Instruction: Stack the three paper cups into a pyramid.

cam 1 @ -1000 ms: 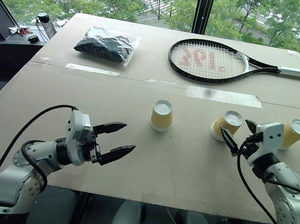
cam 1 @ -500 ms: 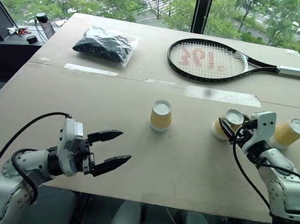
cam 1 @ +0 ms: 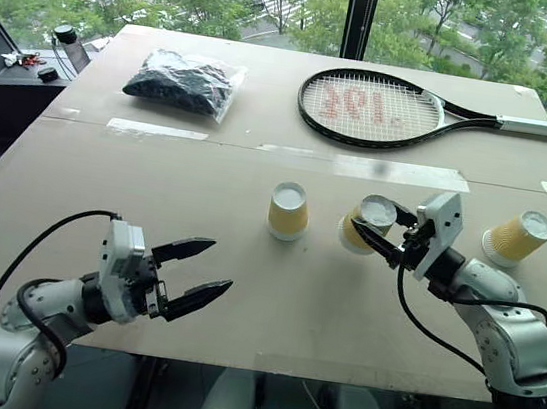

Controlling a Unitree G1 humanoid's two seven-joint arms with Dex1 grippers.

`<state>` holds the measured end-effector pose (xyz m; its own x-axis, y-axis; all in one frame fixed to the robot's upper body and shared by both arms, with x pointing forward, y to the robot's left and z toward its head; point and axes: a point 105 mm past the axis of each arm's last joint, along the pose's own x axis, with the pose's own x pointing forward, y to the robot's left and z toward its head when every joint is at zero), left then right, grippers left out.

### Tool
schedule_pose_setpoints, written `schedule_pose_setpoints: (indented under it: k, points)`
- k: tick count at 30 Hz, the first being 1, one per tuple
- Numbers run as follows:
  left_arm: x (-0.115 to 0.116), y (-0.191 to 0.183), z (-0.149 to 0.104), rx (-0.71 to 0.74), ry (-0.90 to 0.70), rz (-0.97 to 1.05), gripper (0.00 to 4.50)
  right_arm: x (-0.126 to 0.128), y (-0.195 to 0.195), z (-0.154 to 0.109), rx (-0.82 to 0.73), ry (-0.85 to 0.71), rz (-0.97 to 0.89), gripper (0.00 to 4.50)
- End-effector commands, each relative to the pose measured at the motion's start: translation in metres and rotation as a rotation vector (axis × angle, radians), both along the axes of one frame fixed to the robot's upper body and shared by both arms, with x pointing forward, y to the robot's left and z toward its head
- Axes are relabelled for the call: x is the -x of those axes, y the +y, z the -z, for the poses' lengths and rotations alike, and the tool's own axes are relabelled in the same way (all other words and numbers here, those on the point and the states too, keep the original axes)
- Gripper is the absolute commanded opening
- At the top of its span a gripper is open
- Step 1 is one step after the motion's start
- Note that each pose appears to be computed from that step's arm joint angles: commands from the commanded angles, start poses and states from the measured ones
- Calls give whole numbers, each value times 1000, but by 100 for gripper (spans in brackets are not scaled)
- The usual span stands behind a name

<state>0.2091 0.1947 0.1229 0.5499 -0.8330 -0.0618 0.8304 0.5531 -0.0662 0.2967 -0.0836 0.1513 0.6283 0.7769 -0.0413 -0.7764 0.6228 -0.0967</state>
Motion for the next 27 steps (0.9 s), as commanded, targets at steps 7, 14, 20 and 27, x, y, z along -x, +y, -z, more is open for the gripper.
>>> schedule_pose_setpoints:
  k: [7,14,20,27]
  points:
    - [10,7,-8,-5,-21,-26,450,-6,31,-1,50,-49,-96,232]
    - [17,16,-10,0,-26,-45,450,-10,44,-1,44,-49,-121,232]
    - [19,19,-9,-2,-21,-61,450,-12,44,4,65,-35,-115,232]
    - [19,17,-9,5,-18,-60,450,-14,42,12,79,-12,-103,282]
